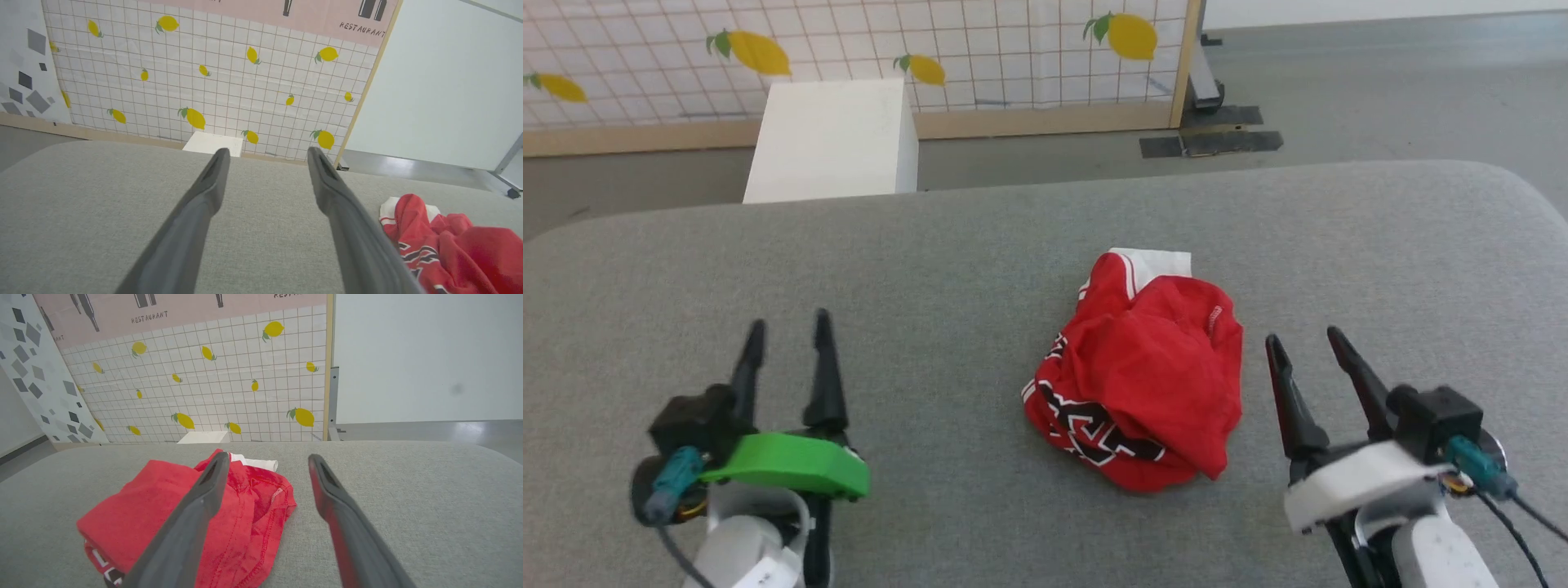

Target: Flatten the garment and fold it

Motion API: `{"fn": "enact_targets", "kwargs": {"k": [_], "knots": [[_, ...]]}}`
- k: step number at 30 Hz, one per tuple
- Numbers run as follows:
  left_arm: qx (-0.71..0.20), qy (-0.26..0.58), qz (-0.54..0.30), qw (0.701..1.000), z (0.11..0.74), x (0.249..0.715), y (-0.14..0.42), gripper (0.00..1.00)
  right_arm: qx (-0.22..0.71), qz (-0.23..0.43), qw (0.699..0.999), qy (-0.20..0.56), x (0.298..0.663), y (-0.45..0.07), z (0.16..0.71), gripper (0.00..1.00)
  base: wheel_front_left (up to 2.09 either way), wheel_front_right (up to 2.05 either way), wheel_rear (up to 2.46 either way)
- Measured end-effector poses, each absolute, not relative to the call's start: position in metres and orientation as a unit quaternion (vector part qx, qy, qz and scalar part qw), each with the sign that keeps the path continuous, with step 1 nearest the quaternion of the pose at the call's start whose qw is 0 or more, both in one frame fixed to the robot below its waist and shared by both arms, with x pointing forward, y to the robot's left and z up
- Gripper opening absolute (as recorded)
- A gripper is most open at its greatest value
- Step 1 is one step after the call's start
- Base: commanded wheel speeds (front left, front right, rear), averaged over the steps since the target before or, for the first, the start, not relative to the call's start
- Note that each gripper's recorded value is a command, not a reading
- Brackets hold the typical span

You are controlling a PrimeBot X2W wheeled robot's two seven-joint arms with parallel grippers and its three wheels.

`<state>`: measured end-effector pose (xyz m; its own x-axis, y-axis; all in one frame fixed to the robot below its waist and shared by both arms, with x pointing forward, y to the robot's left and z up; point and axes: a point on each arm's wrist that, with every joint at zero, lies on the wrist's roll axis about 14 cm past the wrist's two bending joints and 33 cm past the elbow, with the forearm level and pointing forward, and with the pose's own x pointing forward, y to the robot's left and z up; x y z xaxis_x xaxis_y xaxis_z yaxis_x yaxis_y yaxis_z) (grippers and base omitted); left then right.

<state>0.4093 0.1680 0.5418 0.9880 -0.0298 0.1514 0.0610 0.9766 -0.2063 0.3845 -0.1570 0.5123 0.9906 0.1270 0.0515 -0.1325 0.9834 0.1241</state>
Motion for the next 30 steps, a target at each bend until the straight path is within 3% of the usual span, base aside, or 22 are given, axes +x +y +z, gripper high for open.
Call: {"fn": "enact_targets", "kwargs": {"k": [2,8,12,19,20,21,22,25,30], "knots": [[-0.097,-0.089,-0.004,0.991,0.548,0.407,0.179,1.00,0.064,0.072,0.995,-0.011,0.395,-0.153,0.512,1.00,0.00,0.00,0.00],[-0.101,-0.100,0.030,0.989,0.544,0.397,0.196,1.00,0.054,0.105,0.979,0.167,0.433,-0.129,0.459,1.00,0.00,0.00,0.00],[-0.098,-0.094,0.040,0.990,0.538,0.397,0.203,1.00,0.031,0.111,0.964,0.239,0.451,-0.125,0.440,1.00,0.00,0.00,0.00],[-0.097,-0.069,0.054,0.991,0.519,0.398,0.215,1.00,-0.042,0.124,0.902,0.412,0.446,-0.116,0.378,1.00,0.00,0.00,0.00],[-0.097,-0.065,0.056,0.992,0.516,0.397,0.216,1.00,-0.048,0.121,0.897,0.422,0.448,-0.117,0.376,0.44,0.00,0.00,0.00],[-0.097,-0.063,0.058,0.992,0.514,0.397,0.217,1.00,-0.048,0.121,0.895,0.428,0.449,-0.117,0.375,0.29,0.00,0.00,0.00],[-0.100,-0.059,0.059,0.991,0.512,0.397,0.217,1.00,-0.046,0.120,0.894,0.429,0.451,-0.117,0.375,0.00,0.00,0.00,0.00],[-0.104,-0.053,0.059,0.991,0.508,0.397,0.216,1.00,-0.026,0.119,0.909,0.399,0.458,-0.116,0.383,0.00,0.00,0.00,0.00],[-0.108,-0.052,0.052,0.991,0.508,0.397,0.211,1.00,0.046,0.074,0.959,0.270,0.468,-0.143,0.419,0.00,0.00,0.00,0.00]]}}
